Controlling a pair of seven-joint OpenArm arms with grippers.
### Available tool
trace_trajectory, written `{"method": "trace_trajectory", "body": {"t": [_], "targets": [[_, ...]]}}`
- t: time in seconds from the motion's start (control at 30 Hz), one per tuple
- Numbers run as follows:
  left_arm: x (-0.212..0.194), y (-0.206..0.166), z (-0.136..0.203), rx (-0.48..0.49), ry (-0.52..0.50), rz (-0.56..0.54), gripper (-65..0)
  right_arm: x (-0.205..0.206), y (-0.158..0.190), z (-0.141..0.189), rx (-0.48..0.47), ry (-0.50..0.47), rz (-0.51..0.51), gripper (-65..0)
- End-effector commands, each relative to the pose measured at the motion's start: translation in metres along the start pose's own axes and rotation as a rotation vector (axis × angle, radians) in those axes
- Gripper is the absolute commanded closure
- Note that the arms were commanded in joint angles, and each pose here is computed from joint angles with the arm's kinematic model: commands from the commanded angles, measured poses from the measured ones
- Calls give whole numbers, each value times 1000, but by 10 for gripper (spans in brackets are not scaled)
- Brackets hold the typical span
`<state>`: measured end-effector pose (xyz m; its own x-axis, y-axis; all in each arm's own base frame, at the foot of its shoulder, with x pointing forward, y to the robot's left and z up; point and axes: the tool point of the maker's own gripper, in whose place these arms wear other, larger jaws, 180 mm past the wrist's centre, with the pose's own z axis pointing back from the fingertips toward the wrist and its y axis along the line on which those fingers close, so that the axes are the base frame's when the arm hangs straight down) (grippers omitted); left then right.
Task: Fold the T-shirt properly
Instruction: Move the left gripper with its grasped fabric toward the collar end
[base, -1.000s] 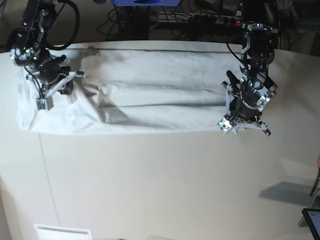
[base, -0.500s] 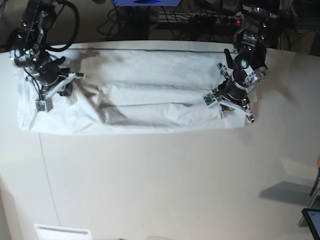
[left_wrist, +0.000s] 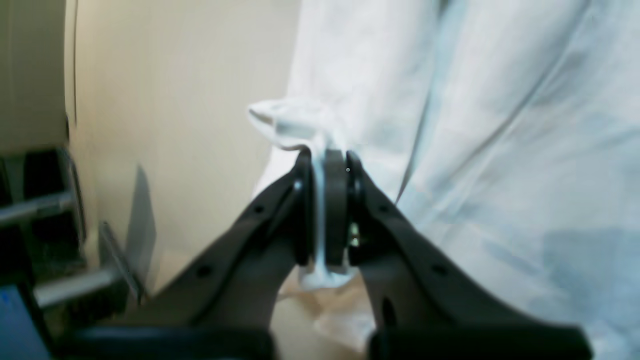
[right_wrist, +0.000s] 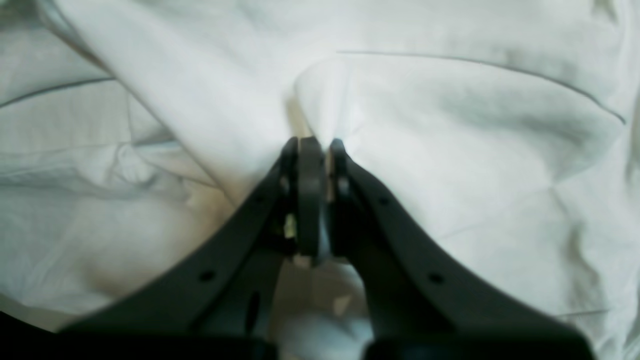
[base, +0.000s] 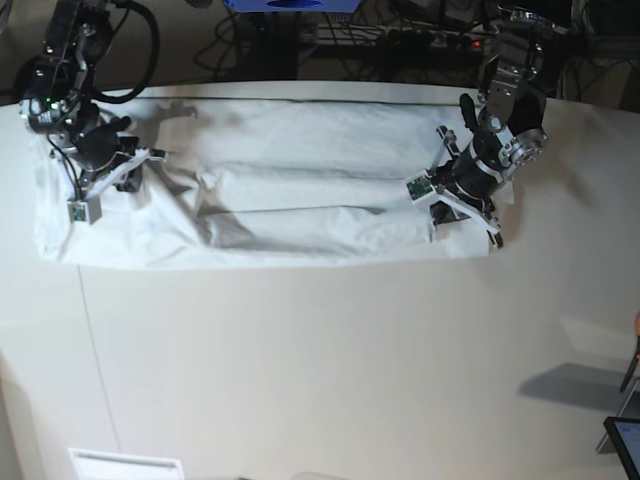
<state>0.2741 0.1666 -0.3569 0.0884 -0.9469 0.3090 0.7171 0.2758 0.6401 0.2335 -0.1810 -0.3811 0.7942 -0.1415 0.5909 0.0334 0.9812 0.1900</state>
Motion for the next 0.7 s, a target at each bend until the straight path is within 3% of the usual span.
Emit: {"method": "trace_trajectory", "body": {"t": [0.0, 0.2, 0.67], "targets": [[3, 13, 4, 35, -23, -25, 0, 11, 0, 3, -1, -39, 8, -3], [14, 17, 9, 31, -119, -65, 0, 6, -4, -3, -2, -16, -4, -3], [18, 10, 12, 12, -139, -70, 0, 0, -5, -8, 0, 6, -15, -3]]}}
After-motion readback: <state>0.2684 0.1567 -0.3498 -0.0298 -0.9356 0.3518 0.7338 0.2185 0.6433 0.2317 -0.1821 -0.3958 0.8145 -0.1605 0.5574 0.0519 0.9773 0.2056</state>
